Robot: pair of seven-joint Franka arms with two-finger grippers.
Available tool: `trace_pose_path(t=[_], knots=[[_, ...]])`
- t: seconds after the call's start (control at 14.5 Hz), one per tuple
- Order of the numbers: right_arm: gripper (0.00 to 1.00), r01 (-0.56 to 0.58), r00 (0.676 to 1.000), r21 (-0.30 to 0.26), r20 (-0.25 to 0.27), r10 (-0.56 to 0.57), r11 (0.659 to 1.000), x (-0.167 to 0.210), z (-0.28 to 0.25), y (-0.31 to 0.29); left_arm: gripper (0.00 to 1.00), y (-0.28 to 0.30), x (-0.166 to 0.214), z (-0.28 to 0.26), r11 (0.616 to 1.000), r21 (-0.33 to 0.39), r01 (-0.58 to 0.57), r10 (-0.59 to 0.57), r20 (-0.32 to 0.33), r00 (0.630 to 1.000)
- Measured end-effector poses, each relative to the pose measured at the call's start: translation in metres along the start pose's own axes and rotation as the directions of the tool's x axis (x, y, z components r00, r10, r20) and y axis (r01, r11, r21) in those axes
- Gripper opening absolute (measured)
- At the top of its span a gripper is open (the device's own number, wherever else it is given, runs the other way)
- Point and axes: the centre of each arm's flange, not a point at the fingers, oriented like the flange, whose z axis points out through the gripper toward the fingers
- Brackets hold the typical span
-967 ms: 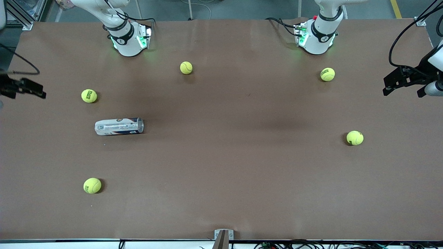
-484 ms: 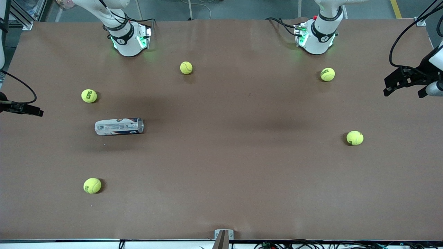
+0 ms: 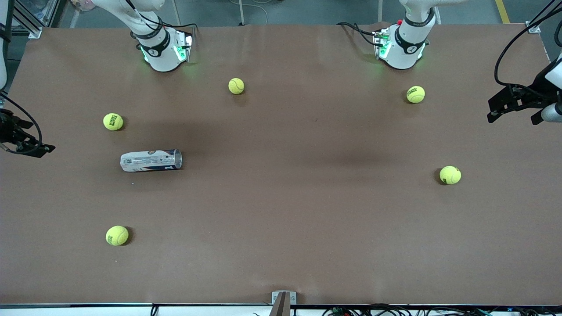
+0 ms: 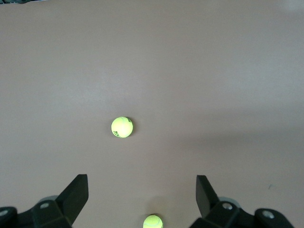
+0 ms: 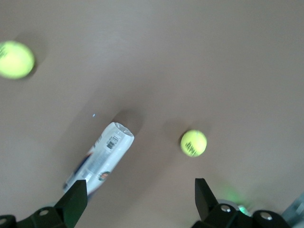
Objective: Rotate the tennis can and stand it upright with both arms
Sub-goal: 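Reach the right gripper down to the lying tennis can and grasp it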
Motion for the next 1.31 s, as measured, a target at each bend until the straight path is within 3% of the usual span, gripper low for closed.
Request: trace_pose_path(t=[0.21, 0.41, 0.83, 1.04, 1.31], knots=[[1.00, -0.264, 0.965, -0.018, -0.007, 0.264, 0.964, -0.025, 0.025, -0.033, 1.00, 0.000, 0.000, 0.000, 1.000, 0.000, 0.000, 0.000, 0.000, 1.000], [1.00, -0.411, 0.912, -0.038, -0.021, 0.410, 0.911, -0.048, 0.063, -0.061, 1.00, 0.000, 0.000, 0.000, 1.000, 0.000, 0.000, 0.000, -0.001, 1.000], [1.00, -0.551, 0.834, -0.050, -0.046, 0.550, 0.833, -0.073, 0.156, -0.090, 1.00, -0.001, 0.001, -0.001, 1.000, 0.000, 0.001, -0.001, -0.006, 1.000], [1.00, -0.573, 0.820, -0.050, -0.057, 0.570, 0.818, -0.076, 0.187, -0.105, 1.00, -0.001, 0.001, -0.001, 1.000, 0.000, 0.001, -0.001, -0.007, 1.000], [1.00, -0.589, 0.807, -0.005, -0.059, 0.588, 0.808, -0.067, 0.230, -0.110, 1.00, -0.001, 0.001, -0.001, 1.000, 0.000, 0.001, -0.001, -0.007, 1.000]])
